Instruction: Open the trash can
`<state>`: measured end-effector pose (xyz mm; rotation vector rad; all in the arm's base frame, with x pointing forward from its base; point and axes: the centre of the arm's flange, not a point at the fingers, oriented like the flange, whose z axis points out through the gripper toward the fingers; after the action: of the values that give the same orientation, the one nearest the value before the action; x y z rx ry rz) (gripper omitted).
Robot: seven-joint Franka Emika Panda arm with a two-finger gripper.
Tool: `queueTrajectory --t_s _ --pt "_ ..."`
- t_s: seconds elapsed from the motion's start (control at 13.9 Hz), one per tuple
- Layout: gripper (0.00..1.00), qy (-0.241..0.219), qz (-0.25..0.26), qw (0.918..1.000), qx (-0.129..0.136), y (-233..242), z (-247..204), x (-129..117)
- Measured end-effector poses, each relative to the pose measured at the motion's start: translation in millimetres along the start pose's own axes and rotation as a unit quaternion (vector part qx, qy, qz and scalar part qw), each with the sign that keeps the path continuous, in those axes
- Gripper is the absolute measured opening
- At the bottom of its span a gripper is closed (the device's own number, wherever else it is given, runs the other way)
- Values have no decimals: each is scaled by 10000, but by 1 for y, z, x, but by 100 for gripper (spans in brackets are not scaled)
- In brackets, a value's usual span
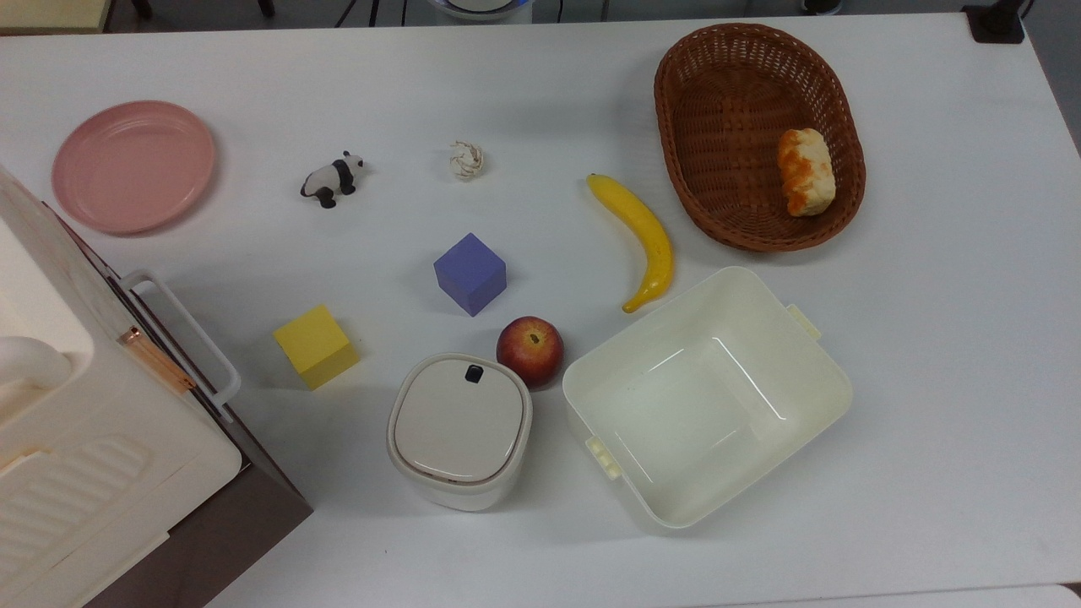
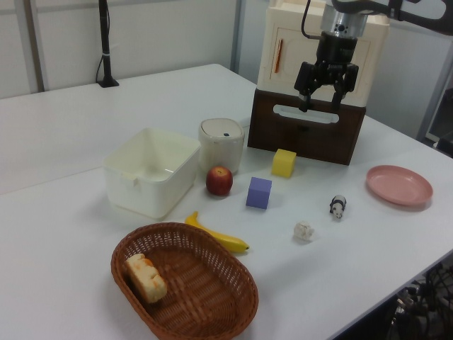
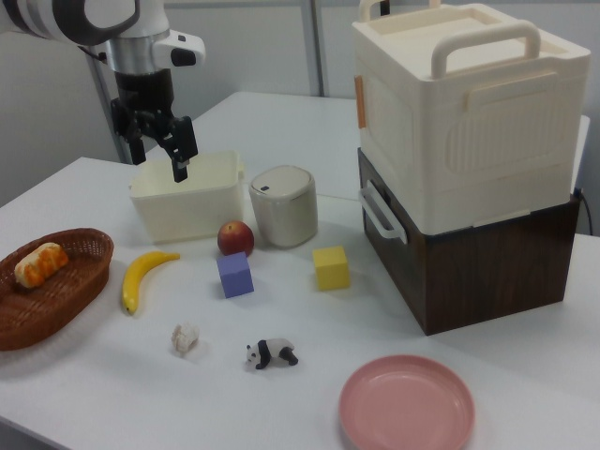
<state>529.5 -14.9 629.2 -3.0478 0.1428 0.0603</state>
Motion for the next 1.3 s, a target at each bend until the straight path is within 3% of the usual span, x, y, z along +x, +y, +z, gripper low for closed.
queueTrajectory --t_s 1.3 --pt "100 -150 -56 9999 -21 -7 14 6"
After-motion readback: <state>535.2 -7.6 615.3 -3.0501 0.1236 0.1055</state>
